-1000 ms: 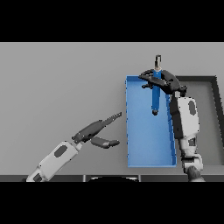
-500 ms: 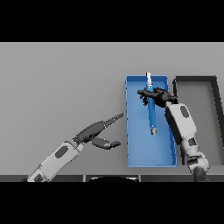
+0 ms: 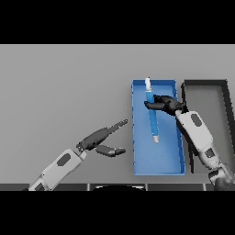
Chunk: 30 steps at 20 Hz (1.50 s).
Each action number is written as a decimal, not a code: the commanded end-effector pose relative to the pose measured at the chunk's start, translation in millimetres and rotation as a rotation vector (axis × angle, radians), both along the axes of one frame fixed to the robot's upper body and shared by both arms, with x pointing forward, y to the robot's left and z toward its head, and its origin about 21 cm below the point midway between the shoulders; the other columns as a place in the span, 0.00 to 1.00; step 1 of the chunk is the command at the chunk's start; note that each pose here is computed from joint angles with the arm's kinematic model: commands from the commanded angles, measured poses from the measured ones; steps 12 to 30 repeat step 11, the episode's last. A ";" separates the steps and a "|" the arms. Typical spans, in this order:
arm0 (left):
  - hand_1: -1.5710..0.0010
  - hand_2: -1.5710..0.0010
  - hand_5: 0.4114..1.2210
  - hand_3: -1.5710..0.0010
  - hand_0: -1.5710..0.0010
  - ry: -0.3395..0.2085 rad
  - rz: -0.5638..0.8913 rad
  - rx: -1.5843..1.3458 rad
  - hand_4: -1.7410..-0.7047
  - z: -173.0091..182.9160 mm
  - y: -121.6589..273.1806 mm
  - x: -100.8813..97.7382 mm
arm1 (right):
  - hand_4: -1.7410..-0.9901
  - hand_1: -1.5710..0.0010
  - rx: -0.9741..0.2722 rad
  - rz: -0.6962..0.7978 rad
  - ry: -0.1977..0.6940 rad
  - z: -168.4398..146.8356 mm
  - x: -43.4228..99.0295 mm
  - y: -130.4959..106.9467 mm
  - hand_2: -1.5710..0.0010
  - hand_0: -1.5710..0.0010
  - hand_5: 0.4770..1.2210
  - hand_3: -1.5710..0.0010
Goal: Pick up the blue pipe and place it into the blue bin.
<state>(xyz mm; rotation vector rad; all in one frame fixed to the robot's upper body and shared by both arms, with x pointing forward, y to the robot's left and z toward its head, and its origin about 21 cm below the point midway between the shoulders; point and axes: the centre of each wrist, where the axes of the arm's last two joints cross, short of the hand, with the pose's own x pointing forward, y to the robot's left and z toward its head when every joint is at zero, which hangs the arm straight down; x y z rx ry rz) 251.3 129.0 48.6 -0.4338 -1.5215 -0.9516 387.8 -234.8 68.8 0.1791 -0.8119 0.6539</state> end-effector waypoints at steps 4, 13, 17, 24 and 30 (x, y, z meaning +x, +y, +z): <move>1.00 1.00 0.07 1.00 1.00 -0.008 -0.002 0.001 0.88 3.2 3.4 0.8 | 0.74 0.98 -0.011 -0.011 -0.015 0.1 -3.6 2.7 0.98 0.97 0.43 0.99; 1.00 1.00 0.08 1.00 1.00 -0.007 0.009 0.016 0.88 5.2 -7.0 0.4 | 0.74 0.99 -0.012 0.008 -0.024 6.1 -1.5 3.3 0.99 0.99 0.39 0.99; 1.00 1.00 0.08 1.00 1.00 -0.007 0.009 0.016 0.88 5.2 -7.0 0.4 | 0.74 0.99 -0.012 0.008 -0.024 6.1 -1.5 3.3 0.99 0.99 0.39 0.99; 1.00 1.00 0.08 1.00 1.00 -0.007 0.009 0.016 0.88 5.2 -7.0 0.4 | 0.74 0.99 -0.012 0.008 -0.024 6.1 -1.5 3.3 0.99 0.99 0.39 0.99; 1.00 1.00 0.08 1.00 1.00 -0.007 0.009 0.016 0.88 5.2 -7.0 0.4 | 0.74 0.99 -0.012 0.008 -0.024 6.1 -1.5 3.3 0.99 0.99 0.39 0.99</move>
